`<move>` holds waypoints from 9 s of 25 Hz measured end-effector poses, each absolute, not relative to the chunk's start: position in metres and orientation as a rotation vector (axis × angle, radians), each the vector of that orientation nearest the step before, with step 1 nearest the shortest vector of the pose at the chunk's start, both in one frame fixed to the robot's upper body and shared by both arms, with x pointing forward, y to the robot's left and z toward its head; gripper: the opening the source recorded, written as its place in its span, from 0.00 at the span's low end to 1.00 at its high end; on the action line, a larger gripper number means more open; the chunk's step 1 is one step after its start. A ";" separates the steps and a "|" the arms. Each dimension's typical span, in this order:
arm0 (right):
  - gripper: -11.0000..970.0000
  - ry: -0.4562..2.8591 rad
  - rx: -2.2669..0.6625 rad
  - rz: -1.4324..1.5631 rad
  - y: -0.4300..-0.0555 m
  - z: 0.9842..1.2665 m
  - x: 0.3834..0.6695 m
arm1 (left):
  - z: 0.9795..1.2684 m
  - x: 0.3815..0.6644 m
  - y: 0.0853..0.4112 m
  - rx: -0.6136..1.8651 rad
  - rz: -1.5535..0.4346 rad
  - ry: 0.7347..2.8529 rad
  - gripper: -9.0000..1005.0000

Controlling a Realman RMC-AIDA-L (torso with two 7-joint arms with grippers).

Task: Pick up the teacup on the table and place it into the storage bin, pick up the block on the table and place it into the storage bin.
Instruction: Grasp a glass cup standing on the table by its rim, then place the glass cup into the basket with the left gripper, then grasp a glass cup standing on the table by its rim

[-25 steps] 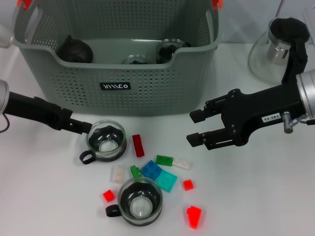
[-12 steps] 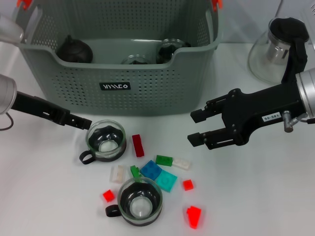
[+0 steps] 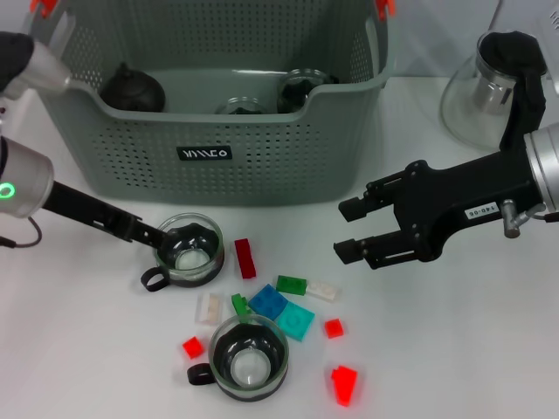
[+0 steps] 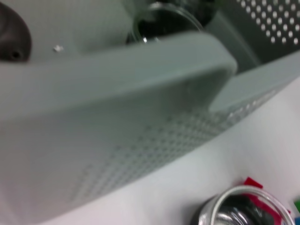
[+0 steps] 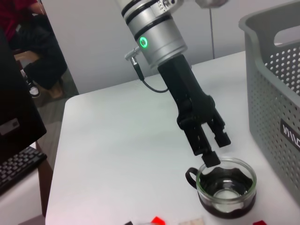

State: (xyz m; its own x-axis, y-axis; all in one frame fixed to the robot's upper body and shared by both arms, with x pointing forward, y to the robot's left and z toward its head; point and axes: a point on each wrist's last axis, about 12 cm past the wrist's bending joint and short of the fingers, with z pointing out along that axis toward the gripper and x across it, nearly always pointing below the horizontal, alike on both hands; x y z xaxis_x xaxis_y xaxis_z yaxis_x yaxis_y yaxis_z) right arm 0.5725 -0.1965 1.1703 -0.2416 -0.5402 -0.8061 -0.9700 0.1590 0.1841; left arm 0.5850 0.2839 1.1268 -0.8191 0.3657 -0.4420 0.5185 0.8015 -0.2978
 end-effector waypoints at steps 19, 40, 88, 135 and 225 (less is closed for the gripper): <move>0.63 1.919 -1.490 0.939 -0.190 1.159 0.572 | 1.112 0.588 0.271 0.649 -0.602 2.641 0.82; 0.64 1.927 -1.475 0.948 -0.194 1.154 0.570 | 1.103 0.591 0.270 0.621 -0.585 2.639 0.81; 0.63 1.922 -1.470 0.940 -0.195 1.153 0.571 | 1.138 0.583 0.282 0.706 -0.640 2.622 0.08; 0.64 2.014 -1.293 1.058 -0.194 1.130 0.578 | 1.204 0.715 0.209 0.739 -0.222 2.160 0.09; 0.63 1.962 -1.305 0.978 -0.201 1.130 0.586 | 1.217 0.513 0.200 1.582 -0.647 2.184 0.77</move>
State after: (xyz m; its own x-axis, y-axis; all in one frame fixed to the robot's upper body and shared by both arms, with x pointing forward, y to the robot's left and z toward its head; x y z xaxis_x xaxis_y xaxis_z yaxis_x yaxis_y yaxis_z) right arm 0.5865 -0.2005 1.1305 -0.3519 -0.5068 -0.7870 -0.9335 0.2520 0.2551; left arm 0.5128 0.2000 1.2175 -0.3039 0.7845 -0.5406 0.9524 0.2655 -0.1500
